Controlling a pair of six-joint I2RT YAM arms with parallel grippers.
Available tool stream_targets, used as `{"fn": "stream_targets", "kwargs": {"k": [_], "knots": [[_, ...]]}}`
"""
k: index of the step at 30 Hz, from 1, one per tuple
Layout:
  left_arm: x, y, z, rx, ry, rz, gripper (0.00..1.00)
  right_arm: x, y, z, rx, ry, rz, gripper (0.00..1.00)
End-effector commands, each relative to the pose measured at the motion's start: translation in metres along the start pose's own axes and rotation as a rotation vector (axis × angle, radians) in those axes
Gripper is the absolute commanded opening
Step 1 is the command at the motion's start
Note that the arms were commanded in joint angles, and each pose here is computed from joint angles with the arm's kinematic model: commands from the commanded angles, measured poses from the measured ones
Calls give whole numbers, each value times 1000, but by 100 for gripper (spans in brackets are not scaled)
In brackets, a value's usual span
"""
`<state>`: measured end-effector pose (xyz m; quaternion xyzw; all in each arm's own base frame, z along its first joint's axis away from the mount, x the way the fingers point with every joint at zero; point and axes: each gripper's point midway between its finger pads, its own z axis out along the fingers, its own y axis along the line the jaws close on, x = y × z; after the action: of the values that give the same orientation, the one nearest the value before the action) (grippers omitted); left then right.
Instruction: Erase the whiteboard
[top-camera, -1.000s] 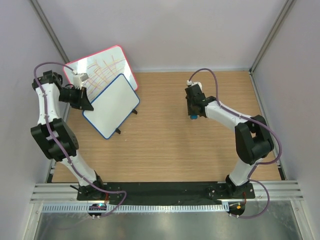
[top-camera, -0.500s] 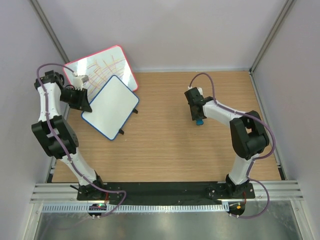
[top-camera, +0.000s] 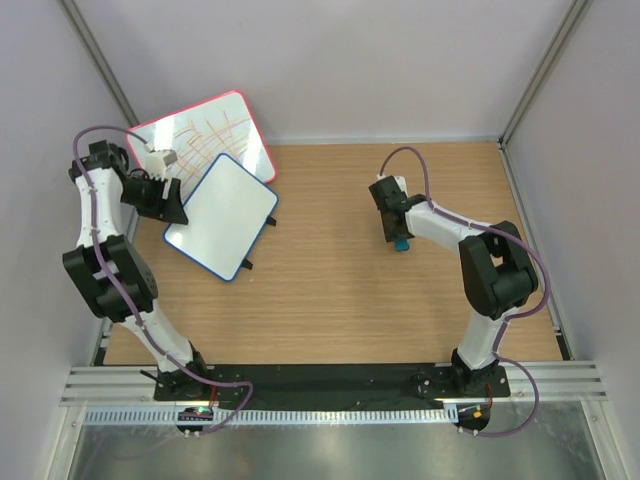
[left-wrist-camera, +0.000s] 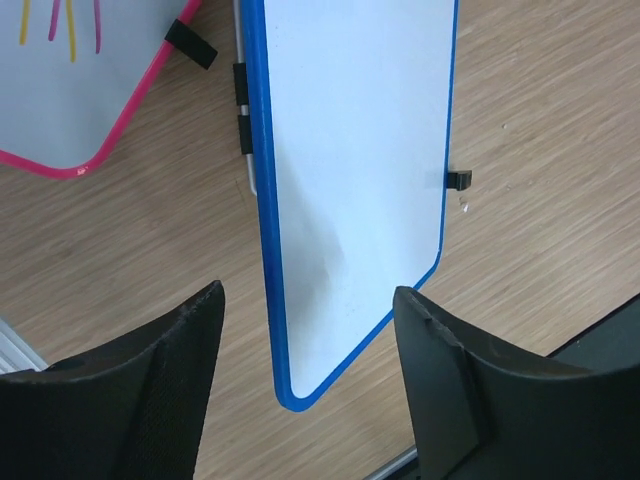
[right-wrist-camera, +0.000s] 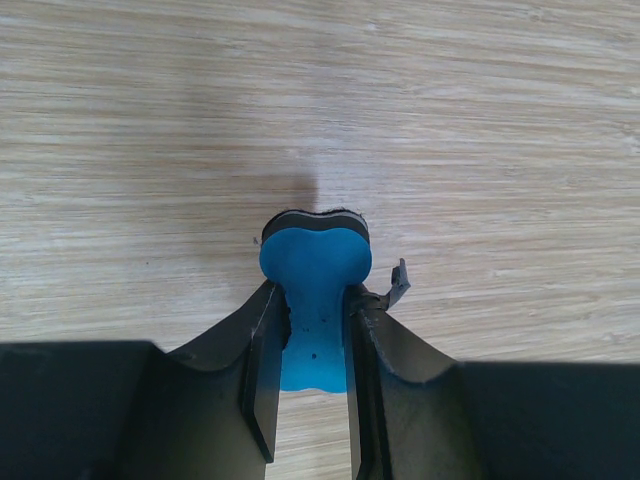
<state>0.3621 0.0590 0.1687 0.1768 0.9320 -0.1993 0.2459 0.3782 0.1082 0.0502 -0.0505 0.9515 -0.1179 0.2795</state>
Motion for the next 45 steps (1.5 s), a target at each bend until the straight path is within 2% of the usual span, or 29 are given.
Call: {"fn": "stream_targets", "kwargs": {"k": [1, 2, 3, 6, 10, 14, 17, 18, 19, 20, 21, 22, 24, 26, 28, 29, 31, 33, 34, 35, 36, 37, 39, 41, 45], "knots": [[-13, -9, -17, -35, -55, 47, 70, 4, -17, 5, 58, 12, 15, 1], [-13, -10, -19, -39, -60, 49, 72, 5, -19, 6, 61, 17, 17, 1], [-14, -12, -23, -47, -68, 53, 81, 5, -22, 8, 66, 21, 21, 1], [-18, -14, -32, -78, -86, 62, 100, 8, -32, 13, 67, 43, 46, 2], [-19, -16, -45, -151, -108, 50, 100, 12, -46, 21, 77, 74, 84, 1], [-15, -14, -56, -236, -123, 31, 100, 15, -56, 28, 84, 98, 109, 6], [-10, -14, -60, -277, -123, 19, 100, 11, -58, 32, 74, 98, 105, 19], [-8, -14, -61, -281, -121, 12, 100, 13, -57, 34, 75, 115, 99, 43], [-7, -16, -61, -284, -119, 8, 100, 6, -56, 33, 68, 107, 100, 56], [-4, -17, -61, -281, -112, 5, 100, 5, -53, 32, 50, 110, 101, 73], [-2, -20, -63, -277, -111, 0, 100, -3, -41, 26, -17, 86, 109, 99], [-2, -21, -62, -272, -110, 0, 100, -9, -31, 23, -62, 61, 110, 100], [1, -26, -62, -257, -111, -10, 100, -38, -3, 9, -178, -76, 94, 100], [-1, -29, -62, -245, -122, -19, 100, -60, 52, -20, -348, -216, -29, 100], [-4, -34, -63, -229, -139, -24, 100, -71, 94, -33, -460, -273, -113, 99], [-5, -38, -62, -218, -143, -31, 100, -71, 130, -46, -564, -294, -168, 97], [-6, -44, -61, -202, -150, -31, 100, -86, 166, -58, -628, -338, -239, 94], [-7, -49, -60, -188, -149, -23, 100, -70, 208, -46, -670, -290, -309, 89], [-7, -51, -60, -182, -150, -24, 100, -91, 220, -55, -689, -329, -306, 86], [-6, -53, -60, -177, -147, -23, 100, -79, 237, -36, -698, -279, -320, 84], [-6, -54, -60, -176, -144, -22, 100, -74, 250, -38, -740, -250, -325, 79], [-5, -54, -60, -179, -143, -22, 100, -88, 263, -43, -762, -272, -320, 76], [-4, -54, -60, -183, -141, -17, 100, -75, 284, -30, -785, -228, -345, 74], [-4, -54, -61, -187, -143, -13, 100, -86, 298, -35, -799, -256, -344, 72], [-4, -54, -59, -176, -140, -13, 100, -77, 322, -19, -803, -226, -370, 67]]}}
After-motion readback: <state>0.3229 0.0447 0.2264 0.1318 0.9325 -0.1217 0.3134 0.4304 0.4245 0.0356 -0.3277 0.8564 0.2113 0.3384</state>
